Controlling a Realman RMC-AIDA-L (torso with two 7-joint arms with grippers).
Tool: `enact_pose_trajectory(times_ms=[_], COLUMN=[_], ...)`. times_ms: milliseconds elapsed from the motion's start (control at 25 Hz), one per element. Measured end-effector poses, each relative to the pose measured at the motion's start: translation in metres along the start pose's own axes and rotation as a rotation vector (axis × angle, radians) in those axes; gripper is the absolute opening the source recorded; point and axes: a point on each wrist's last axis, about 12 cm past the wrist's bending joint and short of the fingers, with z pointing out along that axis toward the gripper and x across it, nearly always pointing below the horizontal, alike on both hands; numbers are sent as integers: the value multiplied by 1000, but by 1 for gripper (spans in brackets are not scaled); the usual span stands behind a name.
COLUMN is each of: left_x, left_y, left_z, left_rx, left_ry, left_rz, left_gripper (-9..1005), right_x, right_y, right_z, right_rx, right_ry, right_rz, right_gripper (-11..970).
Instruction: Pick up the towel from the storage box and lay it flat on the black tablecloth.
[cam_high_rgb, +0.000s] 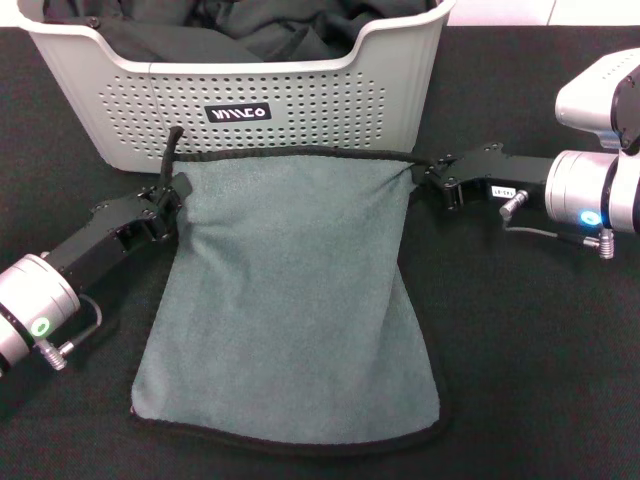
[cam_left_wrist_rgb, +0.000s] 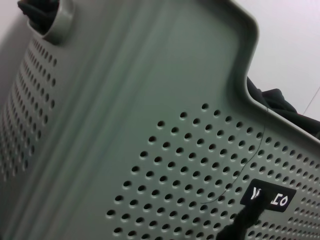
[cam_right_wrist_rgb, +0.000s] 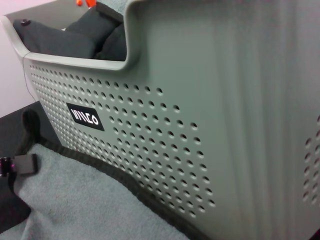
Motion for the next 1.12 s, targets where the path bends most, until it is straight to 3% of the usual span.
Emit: enact_pose_trajectory(times_ms=[560,720,880,1120], left_x=[-1,-4,-10,-11], left_y=[0,4,8,9], left_z=[4,2,1,0], left_rx=[10,9,10,15], left_ry=[25,44,43,43], left_rz=[17,14,8,18], left_gripper=[90,93,186,361], right_x=[-5,-5,-7,-2], right_y=[-1,-2,-2,-1], right_z=[3,3,4,-1], right_rx=[6,17,17,11], right_ry=[0,1,-5,-22], right_rz=[35,53,55,85], right_gripper=[22,128,234,499])
